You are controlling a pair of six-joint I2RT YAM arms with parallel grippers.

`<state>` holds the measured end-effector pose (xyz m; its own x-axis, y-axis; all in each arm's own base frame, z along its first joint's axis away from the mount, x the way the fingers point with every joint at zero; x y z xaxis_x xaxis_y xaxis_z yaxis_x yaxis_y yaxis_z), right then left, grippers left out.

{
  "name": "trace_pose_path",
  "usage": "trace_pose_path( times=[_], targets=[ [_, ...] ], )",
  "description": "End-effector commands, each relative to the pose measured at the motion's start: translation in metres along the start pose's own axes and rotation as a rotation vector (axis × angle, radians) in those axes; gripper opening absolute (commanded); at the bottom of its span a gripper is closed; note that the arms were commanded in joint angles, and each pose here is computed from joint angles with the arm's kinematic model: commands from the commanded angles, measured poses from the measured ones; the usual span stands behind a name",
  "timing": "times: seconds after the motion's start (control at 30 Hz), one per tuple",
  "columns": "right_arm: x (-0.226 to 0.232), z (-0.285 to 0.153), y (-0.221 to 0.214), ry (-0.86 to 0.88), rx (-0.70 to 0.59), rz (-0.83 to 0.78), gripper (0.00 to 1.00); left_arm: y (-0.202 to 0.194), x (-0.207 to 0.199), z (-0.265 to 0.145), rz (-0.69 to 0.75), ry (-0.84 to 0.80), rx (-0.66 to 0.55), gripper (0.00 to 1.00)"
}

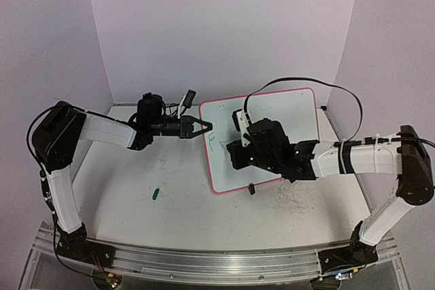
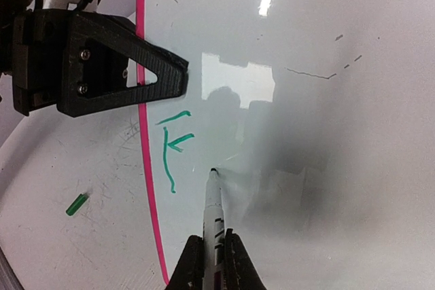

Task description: Write a sentence on the whiteboard

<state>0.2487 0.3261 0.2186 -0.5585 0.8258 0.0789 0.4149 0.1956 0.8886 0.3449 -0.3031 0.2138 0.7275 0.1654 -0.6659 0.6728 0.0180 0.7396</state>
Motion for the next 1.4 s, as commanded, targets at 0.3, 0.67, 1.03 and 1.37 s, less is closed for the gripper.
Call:
trace_pose_path(
  times=[0.3, 0.67, 1.03, 1.37],
  targets=[
    [0.004, 0.006, 0.021, -0.02, -0.047, -0.001, 0.0, 0.025, -0.026, -0.005, 0.049, -0.067, -0.025, 0.0],
    [0.006, 0.009, 0.013, 0.004, -0.007, -0.016, 0.0, 0.025, -0.026, -0.004, 0.049, -0.068, -0.023, 0.0],
    [0.004, 0.007, -0.001, 0.009, 0.035, -0.02, 0.0, 0.025, -0.026, -0.005, 0.051, -0.067, -0.024, 0.0],
    [-0.001, 0.001, -0.011, -0.005, 0.061, -0.018, 0.0, 0.025, -0.026, -0.005, 0.051, -0.067, -0.023, 0.0]
  ],
)
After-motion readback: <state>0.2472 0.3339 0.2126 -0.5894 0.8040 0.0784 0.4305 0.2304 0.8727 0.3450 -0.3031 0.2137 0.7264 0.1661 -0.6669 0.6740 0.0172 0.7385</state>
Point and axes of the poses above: each gripper's point midway between its finger pads, its own z axis out along the fingers, its own x axis along the line the jaws close on, y = z × x, the point moved 8 cm from there along -z, back along the fingers, and after that the axes turned 5 degrees about -z, right-handed, at the moved point
